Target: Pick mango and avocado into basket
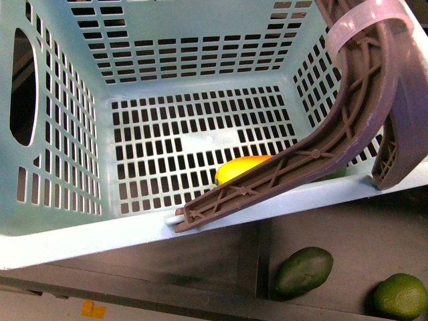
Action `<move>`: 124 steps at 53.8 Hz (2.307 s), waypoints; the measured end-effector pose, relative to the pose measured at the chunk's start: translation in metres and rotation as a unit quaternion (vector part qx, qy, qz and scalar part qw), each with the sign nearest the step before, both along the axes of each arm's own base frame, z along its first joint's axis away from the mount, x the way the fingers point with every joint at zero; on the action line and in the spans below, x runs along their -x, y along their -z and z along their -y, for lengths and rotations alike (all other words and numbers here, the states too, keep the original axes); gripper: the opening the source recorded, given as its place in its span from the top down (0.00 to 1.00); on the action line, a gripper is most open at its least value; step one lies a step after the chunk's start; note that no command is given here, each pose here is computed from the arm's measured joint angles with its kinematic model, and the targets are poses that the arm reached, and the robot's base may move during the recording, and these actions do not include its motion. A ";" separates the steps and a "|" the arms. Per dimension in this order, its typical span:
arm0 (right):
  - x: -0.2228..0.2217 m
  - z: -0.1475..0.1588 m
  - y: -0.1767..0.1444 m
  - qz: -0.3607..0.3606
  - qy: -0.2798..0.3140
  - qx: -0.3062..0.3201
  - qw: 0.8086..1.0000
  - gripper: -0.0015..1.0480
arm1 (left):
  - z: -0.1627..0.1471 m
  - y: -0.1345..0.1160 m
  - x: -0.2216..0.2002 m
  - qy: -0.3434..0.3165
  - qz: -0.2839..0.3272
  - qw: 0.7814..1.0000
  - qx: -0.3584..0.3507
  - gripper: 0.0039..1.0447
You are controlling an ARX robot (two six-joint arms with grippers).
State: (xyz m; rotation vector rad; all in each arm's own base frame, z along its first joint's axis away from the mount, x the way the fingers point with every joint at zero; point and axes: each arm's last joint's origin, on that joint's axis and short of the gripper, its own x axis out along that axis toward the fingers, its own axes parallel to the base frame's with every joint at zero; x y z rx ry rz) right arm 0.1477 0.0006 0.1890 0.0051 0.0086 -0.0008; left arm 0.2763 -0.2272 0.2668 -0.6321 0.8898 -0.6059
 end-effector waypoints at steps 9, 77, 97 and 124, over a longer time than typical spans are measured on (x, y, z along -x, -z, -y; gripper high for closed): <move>0.012 0.000 0.008 0.000 -0.001 0.000 1.000 0.98 | 0.000 0.000 0.000 -0.001 0.001 1.000 -0.001 0.73; 0.051 0.000 0.020 0.010 -0.001 0.000 1.000 0.98 | 0.000 0.000 0.000 -0.001 0.000 1.000 0.000 0.73; 0.051 0.000 0.020 0.011 -0.001 0.001 1.000 0.40 | 0.000 0.000 0.000 0.000 0.001 1.000 -0.001 0.73; 0.051 0.000 0.020 0.011 -0.001 0.001 1.000 0.08 | 0.000 0.000 0.000 0.000 0.001 1.000 -0.001 0.73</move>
